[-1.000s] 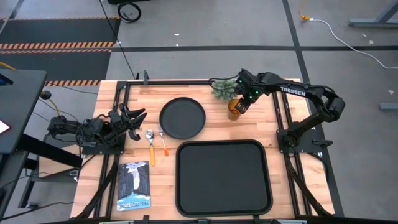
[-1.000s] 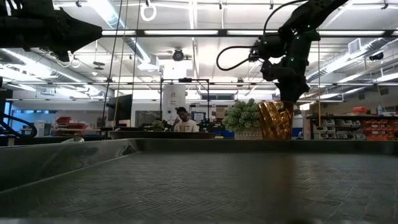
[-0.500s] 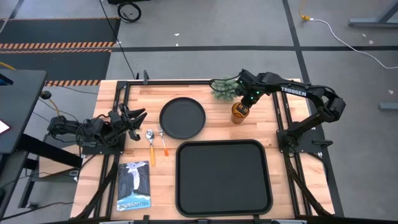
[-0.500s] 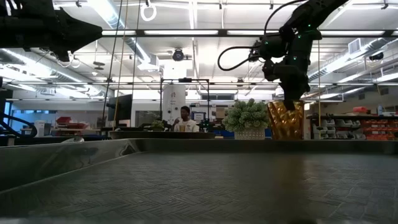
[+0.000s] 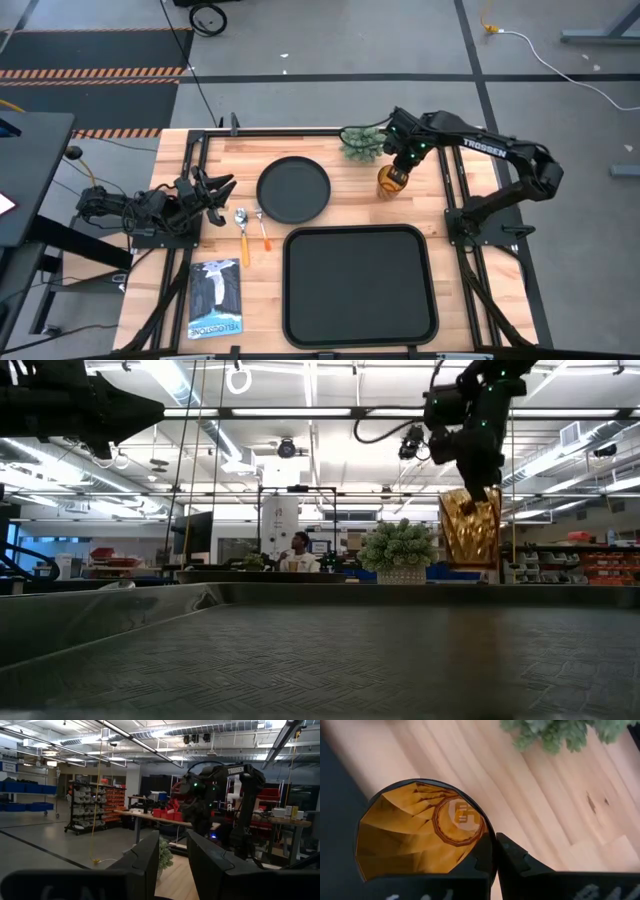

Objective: Pick and place plate/cup/fork/spoon on tray
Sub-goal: Put the brown cup on the top right of the black tray

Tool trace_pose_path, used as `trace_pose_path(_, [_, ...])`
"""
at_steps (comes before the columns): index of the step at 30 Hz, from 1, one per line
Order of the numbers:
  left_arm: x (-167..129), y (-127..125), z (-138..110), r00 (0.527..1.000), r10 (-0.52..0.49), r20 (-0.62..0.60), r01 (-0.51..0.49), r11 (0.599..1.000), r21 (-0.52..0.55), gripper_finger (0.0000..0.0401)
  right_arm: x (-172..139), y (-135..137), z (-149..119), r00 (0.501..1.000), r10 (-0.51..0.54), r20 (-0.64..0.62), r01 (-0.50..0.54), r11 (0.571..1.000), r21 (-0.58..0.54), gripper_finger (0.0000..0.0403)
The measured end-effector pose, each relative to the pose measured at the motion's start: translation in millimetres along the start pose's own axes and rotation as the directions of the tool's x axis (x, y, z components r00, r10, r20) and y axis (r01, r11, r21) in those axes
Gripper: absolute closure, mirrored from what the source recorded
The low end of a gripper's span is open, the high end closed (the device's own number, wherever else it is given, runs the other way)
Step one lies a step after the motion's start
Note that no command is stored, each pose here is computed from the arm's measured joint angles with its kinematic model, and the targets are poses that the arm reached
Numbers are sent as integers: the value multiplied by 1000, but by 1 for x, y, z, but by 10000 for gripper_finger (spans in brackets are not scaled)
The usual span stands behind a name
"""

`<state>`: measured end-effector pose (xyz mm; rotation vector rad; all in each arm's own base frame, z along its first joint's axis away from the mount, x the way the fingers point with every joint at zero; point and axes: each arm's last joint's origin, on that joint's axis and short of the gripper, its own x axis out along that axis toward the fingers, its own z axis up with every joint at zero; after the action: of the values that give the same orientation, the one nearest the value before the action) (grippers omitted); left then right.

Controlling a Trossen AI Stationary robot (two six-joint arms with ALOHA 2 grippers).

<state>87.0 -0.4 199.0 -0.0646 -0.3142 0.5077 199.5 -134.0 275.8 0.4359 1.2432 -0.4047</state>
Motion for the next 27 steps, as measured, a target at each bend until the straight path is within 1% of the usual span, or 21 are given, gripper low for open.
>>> trace_pose_path(5, [0,0,0,1000,0,1,0,1000,-2,294,-11,19,-6,999,25,38,-23,999,-49,390])
trace_pose_path(9, [0,0,0,1000,1,3,-1,1000,-26,294,-18,39,-13,997,52,63,-47,995,-82,390])
trace_pose_path(14, [0,0,0,1000,0,3,0,1000,-28,294,-20,67,-23,995,91,38,-86,991,-106,390])
trace_pose_path(20, [0,0,0,1000,0,3,0,1000,-27,294,-7,101,-47,993,101,-68,-108,989,-105,390])
trace_pose_path(23, [0,0,0,1000,1,3,0,1000,-27,294,-6,114,-61,994,84,-77,-91,991,-93,390])
trace_pose_path(27, [0,0,0,1000,0,3,0,1000,-28,294,-4,122,-80,996,53,-68,-55,998,-34,390])
